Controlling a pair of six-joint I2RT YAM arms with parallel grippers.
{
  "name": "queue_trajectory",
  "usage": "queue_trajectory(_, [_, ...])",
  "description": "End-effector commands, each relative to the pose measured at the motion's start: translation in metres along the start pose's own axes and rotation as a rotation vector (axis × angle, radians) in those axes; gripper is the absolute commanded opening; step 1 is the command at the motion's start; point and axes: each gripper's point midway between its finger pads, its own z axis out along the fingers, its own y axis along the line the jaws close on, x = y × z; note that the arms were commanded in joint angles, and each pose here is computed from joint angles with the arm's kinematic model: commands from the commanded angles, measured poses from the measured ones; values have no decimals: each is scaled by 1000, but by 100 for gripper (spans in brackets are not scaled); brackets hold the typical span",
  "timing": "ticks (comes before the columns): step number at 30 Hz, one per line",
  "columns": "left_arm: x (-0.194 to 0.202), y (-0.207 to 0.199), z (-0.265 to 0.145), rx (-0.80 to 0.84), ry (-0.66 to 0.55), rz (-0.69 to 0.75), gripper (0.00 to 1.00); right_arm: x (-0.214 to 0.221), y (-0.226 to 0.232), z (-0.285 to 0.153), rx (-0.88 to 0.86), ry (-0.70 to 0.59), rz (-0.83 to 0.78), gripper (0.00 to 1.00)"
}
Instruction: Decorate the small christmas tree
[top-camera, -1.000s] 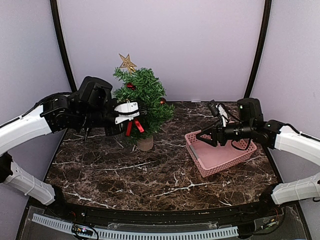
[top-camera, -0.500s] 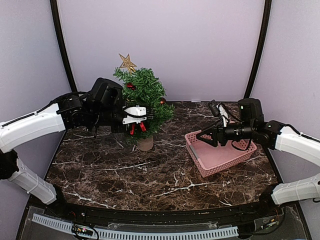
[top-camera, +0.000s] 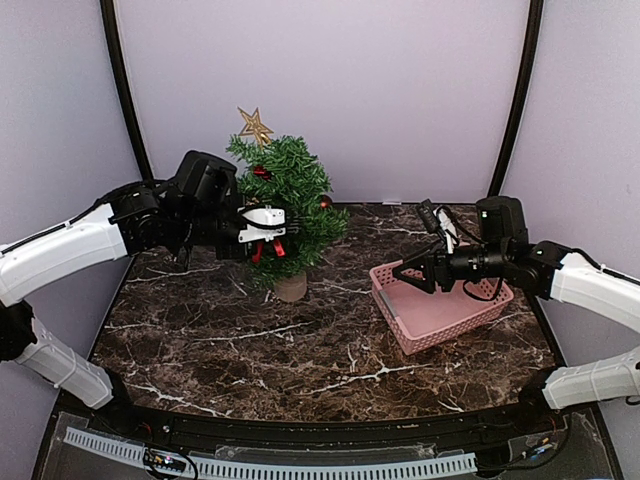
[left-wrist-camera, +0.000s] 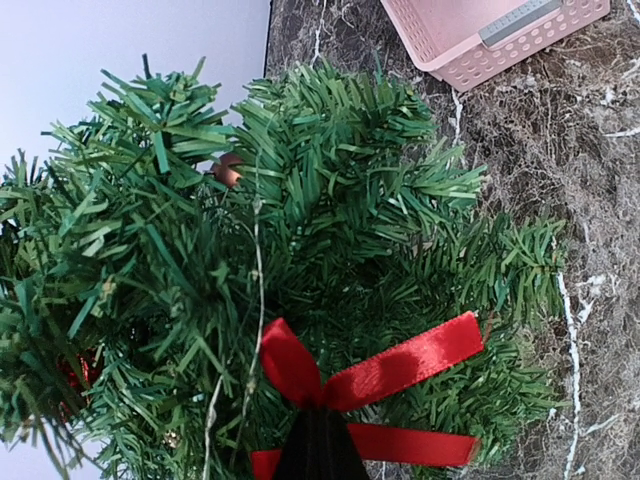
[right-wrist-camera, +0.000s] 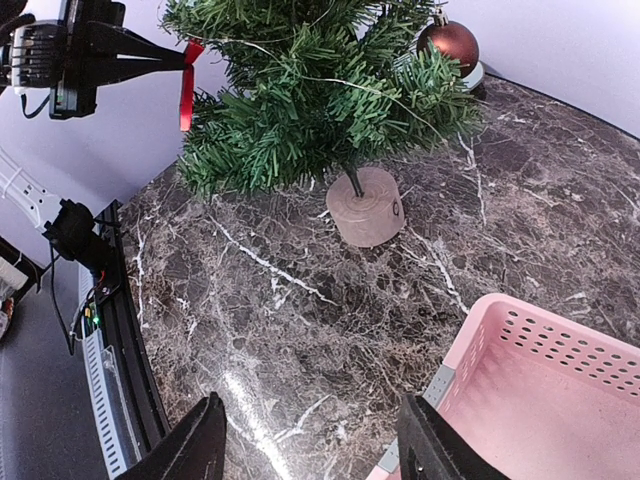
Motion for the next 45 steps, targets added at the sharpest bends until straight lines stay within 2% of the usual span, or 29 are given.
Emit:
queue_trajectory(1, [-8,15,-26,-42,-81,-18,0,-5,0,-2,0,-26,-10,59])
queue_trajectory(9, [2,11,-12,-48,-52,28,0,-4,0,-1,-3,-23,-8,59])
queue_trajectory(27, [2,16,27,-70,-73,12,0,-3,-1,-1,0,-21,-6,59])
queue_trajectory(45, [13,21,46,-107,-16,-24,0,-3,-2,-1,6,-20,-7,59])
